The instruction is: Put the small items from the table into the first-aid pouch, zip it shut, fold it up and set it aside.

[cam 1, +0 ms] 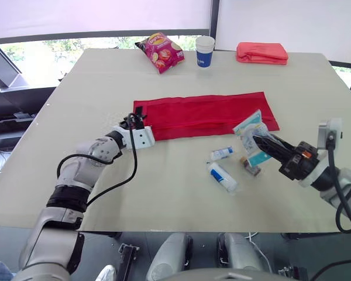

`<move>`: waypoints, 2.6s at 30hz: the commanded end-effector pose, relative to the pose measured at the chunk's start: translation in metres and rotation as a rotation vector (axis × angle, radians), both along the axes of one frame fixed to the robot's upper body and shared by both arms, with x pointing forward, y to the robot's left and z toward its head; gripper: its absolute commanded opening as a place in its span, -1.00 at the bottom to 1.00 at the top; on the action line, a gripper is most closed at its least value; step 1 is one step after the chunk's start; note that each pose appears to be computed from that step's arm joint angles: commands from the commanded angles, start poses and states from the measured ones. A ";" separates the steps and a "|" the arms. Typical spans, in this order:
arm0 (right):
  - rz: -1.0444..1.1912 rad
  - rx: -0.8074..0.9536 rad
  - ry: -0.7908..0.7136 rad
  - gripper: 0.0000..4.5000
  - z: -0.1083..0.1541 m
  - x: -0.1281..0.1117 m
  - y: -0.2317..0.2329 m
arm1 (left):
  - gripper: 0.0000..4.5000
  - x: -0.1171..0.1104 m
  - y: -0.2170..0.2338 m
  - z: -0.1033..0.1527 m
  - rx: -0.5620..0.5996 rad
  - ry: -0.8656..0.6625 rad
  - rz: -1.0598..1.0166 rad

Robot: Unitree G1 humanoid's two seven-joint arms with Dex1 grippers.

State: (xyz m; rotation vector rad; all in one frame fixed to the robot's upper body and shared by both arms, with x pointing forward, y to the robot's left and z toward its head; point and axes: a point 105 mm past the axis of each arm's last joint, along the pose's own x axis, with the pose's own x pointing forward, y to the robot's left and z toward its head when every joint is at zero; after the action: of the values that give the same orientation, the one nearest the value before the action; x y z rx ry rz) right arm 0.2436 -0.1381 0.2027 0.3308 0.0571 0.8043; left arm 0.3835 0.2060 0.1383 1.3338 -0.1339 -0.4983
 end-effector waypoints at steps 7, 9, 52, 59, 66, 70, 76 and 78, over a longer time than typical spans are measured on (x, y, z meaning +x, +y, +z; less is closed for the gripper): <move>0.002 -0.006 -0.026 -0.95 0.012 -0.002 -0.003 | -0.03 0.010 -0.025 0.007 0.196 -0.084 -0.009; -0.003 -0.011 -0.026 -0.95 0.013 -0.002 -0.004 | -0.03 0.010 -0.027 0.005 0.208 -0.087 -0.003; -0.035 -0.020 -0.051 -0.95 0.016 0.003 -0.008 | -0.03 0.008 -0.037 -0.016 0.129 0.041 0.085; -0.042 -0.017 -0.057 -0.95 0.016 0.003 -0.008 | -0.03 0.016 -0.039 -0.019 0.129 0.011 0.103; -0.045 -0.015 -0.061 -0.95 0.016 0.003 -0.007 | -0.03 0.020 -0.029 -0.012 0.125 -0.057 0.153; -0.045 -0.014 -0.063 -0.95 0.016 0.004 -0.007 | -0.03 0.023 -0.026 -0.012 0.126 -0.056 0.167; -0.048 -0.013 -0.068 -0.95 0.016 0.004 -0.007 | -0.03 0.025 -0.022 -0.011 0.121 -0.066 0.186; -0.050 -0.013 -0.068 -0.95 0.016 0.004 -0.007 | -0.03 0.024 -0.018 -0.011 0.119 -0.068 0.197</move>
State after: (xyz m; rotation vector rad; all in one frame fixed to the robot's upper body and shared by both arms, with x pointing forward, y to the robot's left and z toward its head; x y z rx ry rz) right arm 0.2506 -0.1490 0.2071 0.3056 0.0482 0.7431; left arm 0.4067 0.1800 0.1204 1.4562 -0.0233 -0.3379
